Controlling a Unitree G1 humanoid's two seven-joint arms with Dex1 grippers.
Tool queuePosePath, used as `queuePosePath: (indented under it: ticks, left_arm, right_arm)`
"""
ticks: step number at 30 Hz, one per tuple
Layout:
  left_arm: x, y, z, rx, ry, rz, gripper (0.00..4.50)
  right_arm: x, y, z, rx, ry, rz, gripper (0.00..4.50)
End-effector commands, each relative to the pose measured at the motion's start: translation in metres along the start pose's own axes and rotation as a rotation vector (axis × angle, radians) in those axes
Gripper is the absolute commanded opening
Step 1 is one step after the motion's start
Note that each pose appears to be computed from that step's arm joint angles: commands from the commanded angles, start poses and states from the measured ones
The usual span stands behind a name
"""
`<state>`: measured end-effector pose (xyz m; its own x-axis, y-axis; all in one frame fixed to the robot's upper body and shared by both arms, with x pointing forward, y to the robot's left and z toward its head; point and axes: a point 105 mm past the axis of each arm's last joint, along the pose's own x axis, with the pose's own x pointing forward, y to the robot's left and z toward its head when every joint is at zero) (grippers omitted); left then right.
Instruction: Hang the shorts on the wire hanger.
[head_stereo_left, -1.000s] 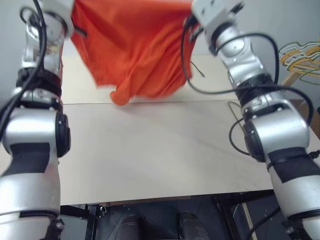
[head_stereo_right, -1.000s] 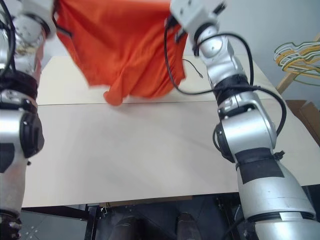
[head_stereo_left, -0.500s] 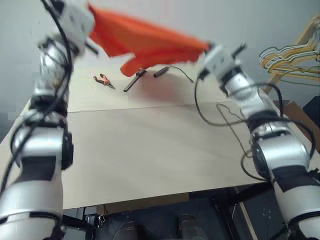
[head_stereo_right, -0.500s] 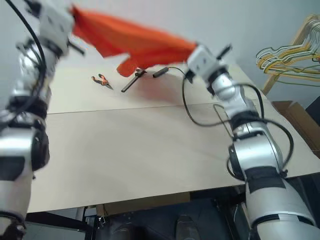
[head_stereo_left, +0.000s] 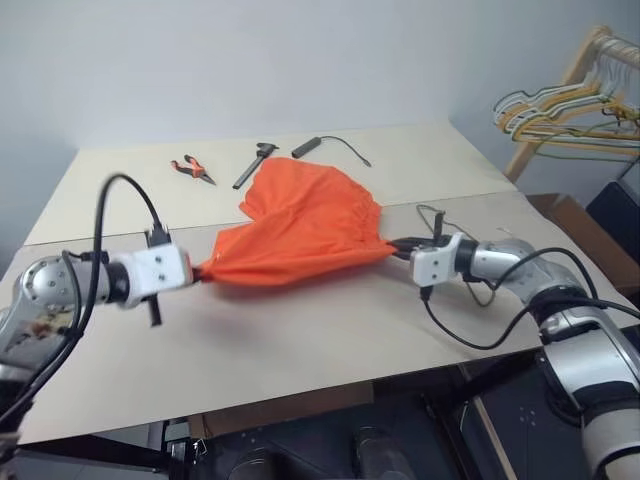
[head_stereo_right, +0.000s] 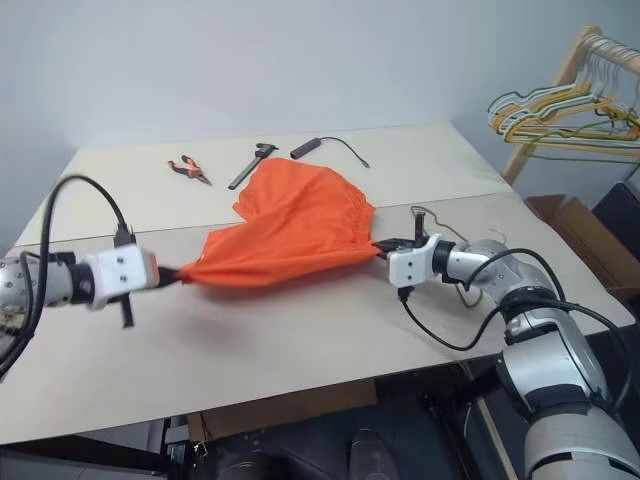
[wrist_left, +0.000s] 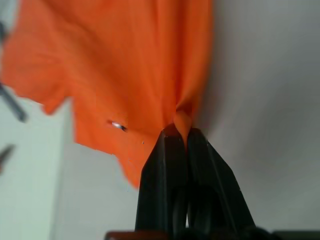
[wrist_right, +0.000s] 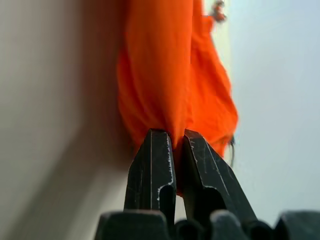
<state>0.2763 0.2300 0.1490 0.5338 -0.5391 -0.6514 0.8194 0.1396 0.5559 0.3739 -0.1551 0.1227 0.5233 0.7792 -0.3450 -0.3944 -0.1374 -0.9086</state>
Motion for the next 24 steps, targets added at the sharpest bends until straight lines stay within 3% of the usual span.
queuePosePath:
  ticks: [1,7,24]
  left_arm:
    - [-0.017,-0.012,0.013,0.034,0.031,-0.103,0.00]
    - [-0.024,-0.053,0.021,0.022,0.062,-0.281,0.00]
    - [-0.038,-0.107,0.034,-0.071,0.046,-0.418,0.00]
  right_arm:
    - [-0.009,0.003,0.007,-0.080,-0.039,0.030,0.02]
    - [-0.022,0.024,0.016,-0.119,-0.079,0.085,0.02]
    - [-0.057,0.058,0.062,-0.044,-0.136,0.100,0.02]
